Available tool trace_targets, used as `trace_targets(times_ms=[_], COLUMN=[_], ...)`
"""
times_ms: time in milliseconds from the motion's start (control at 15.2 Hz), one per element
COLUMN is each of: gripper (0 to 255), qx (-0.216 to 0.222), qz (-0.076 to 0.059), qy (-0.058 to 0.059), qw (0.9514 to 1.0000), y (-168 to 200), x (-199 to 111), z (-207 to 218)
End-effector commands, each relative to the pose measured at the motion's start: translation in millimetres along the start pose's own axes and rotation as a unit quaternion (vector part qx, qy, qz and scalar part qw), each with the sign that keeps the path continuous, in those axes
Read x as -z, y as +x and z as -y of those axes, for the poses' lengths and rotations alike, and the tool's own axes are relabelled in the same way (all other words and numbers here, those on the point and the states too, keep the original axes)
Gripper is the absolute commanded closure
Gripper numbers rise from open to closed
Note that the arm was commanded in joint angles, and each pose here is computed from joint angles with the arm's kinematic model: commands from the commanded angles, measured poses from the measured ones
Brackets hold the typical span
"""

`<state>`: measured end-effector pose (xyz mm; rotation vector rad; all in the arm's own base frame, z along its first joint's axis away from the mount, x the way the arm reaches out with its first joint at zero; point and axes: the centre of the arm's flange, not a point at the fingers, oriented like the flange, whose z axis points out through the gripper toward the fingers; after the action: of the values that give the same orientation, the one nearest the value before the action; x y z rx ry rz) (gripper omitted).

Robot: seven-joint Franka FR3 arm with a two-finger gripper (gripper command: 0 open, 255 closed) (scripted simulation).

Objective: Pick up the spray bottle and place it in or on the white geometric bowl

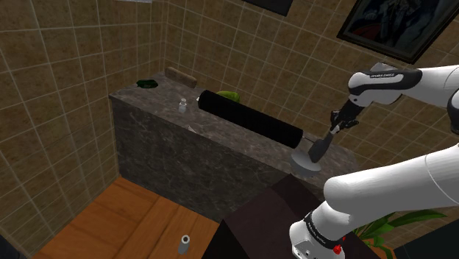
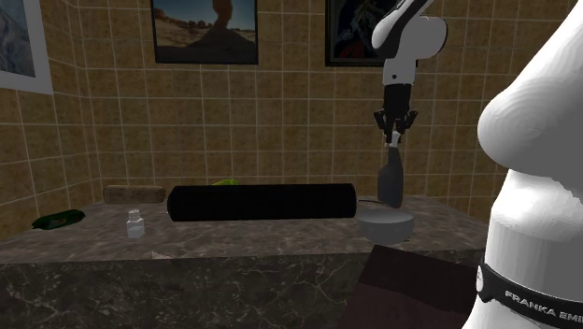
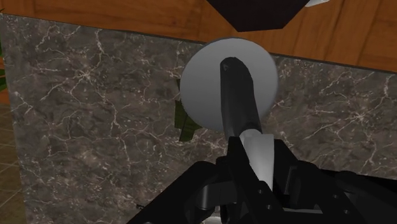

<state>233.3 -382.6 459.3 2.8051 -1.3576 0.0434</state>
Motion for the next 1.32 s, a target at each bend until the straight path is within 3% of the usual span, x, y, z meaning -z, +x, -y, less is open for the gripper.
trace_targets(times_ms=[0, 264, 792, 858, 1188, 1254], gripper=[255, 255, 255, 0, 0, 0], qx=[0.000, 0.000, 0.000, 0.000, 0.000, 0.000], qz=[0.000, 0.000, 0.000, 0.000, 0.000, 0.000], qy=[0.000, 0.000, 0.000, 0.000, 0.000, 0.000], qw=[1.0000, 1.0000, 1.0000, 1.0000, 1.0000, 1.0000], y=[-1.0, -1.8, -1.8, -1.8, -1.8, -1.8], x=[-11.5, -33.1, -33.1, -33.2, -33.1, -19.9], z=[0.5, 0.7, 0.7, 0.7, 0.7, 0.7])
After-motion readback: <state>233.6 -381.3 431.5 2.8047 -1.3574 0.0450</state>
